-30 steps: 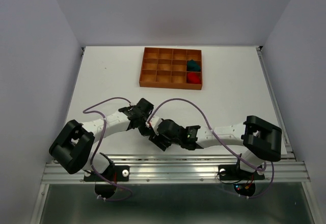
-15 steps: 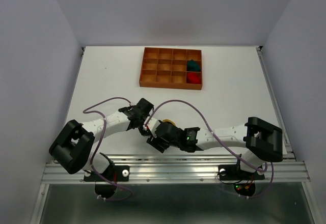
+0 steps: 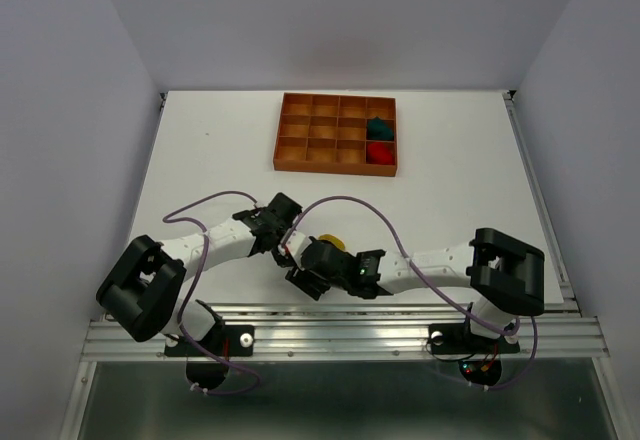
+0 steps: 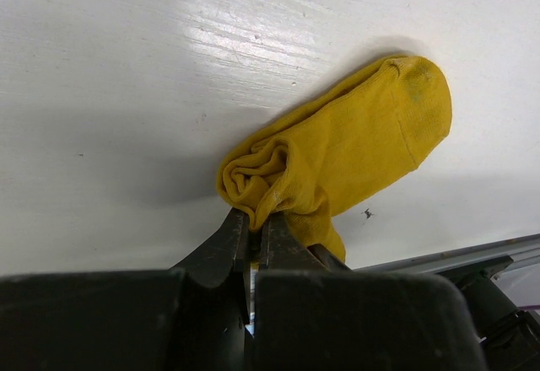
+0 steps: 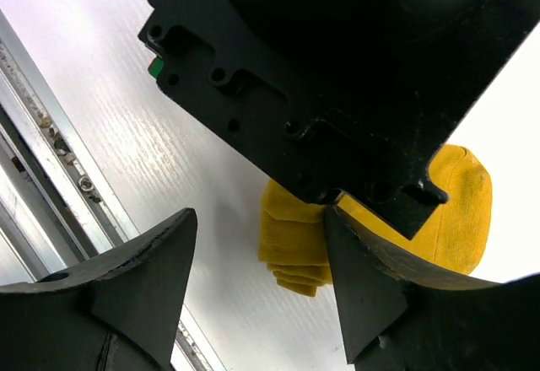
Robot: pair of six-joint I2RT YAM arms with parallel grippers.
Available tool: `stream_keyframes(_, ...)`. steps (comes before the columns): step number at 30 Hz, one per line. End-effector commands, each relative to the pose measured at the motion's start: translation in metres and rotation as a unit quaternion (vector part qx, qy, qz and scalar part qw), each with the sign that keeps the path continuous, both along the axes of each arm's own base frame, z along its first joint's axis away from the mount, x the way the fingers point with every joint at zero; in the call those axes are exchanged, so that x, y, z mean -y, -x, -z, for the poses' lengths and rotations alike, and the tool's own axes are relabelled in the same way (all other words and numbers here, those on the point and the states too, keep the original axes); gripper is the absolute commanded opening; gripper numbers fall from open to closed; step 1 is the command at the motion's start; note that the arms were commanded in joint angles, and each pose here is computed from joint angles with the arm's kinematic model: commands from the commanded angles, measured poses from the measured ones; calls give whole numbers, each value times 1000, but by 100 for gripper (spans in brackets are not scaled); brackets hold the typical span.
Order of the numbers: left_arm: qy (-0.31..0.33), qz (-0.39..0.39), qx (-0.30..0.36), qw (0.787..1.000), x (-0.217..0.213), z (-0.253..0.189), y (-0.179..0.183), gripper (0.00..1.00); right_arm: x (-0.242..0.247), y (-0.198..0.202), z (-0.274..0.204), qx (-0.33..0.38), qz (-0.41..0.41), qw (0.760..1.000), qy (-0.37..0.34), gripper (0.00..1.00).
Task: Roll the socks
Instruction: Roll the sock at the center of the board.
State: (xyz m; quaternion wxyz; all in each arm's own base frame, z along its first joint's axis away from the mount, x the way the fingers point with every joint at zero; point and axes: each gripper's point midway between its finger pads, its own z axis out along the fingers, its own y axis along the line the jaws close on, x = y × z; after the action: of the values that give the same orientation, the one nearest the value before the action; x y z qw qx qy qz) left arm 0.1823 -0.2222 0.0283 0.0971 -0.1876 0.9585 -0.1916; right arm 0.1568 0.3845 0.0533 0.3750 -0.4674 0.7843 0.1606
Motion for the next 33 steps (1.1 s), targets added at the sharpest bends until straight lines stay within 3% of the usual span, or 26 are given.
stream_keyframes(1, -49, 11, -29, 998, -18, 15, 18, 0, 9, 2, 12, -7, 20, 999, 32, 67)
stream_keyframes(9, -47, 18, -28, 998, -15, 12, 15, 0, 52, -2, 48, -10, 80, 989, 126, 65)
stream_keyframes(19, -47, 29, -30, 998, -9, 6, 7, 0, 68, 4, 78, -30, 97, 980, 170, 45)
stream_keyframes(20, -49, 29, -29, 998, -9, 5, 7, 1, 67, 3, 79, -28, 99, 980, 170, 38)
stream_keyframes(22, -49, 26, -27, 998, -10, 3, 6, 8, 68, 3, 80, -28, 103, 979, 171, 31)
stream_keyframes(26, -36, 24, -19, 999, -8, -5, 3, 20, 70, -3, 75, -16, 120, 979, 165, 3)
stream_keyframes(29, -32, 22, -13, 999, -9, -10, 2, 32, 62, -2, 74, -44, 127, 981, 142, 1)
stream_keyframes(33, -32, 4, 11, 999, -18, -23, -5, 47, 49, 6, 76, -151, 123, 978, 79, 1)
